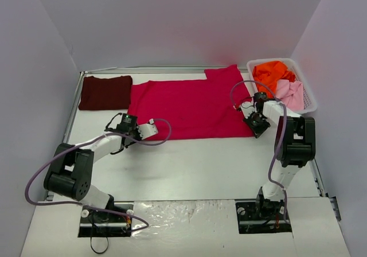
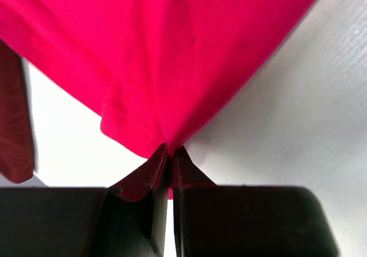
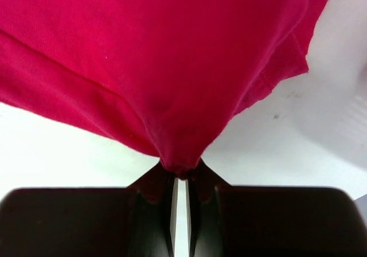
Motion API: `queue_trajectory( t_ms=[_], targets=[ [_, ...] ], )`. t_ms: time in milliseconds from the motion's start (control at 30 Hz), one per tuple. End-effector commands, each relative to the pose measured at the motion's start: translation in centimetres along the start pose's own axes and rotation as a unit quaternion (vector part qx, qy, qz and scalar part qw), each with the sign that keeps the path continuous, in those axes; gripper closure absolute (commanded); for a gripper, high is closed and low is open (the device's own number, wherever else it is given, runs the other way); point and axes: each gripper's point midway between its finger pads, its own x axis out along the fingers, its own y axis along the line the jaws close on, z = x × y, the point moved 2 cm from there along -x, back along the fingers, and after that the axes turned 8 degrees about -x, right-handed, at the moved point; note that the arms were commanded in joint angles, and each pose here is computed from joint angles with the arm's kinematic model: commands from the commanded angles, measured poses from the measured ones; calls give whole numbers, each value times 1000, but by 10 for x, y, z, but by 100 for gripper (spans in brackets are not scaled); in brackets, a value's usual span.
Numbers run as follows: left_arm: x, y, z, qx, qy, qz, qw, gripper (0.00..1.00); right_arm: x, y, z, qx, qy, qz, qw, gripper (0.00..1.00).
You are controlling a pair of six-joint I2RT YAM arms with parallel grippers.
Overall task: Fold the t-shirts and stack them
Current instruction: Fold the flattened tshirt in 1/3 of the way
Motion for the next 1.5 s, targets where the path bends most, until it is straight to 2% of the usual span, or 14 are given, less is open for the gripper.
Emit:
queue_trajectory(
  t_ms=[0,667,1133,1467],
  targets=[
    [-22,3,5,-3,-10,6,1000,97,-23,10,-20,-7,18,1,1000,100],
    [-86,-37,-32,15,-20,-31,999,98,-101,60,-73,-29,8,-10,999,100],
    [-114,-48,-35,26,-37,-54,998,97,-107,80,-92,-33,13,0,999,100],
    [-120,-60,-42,29,-39,-74,996,97,-112,91,-99,-37,7,10,999,100]
  ],
)
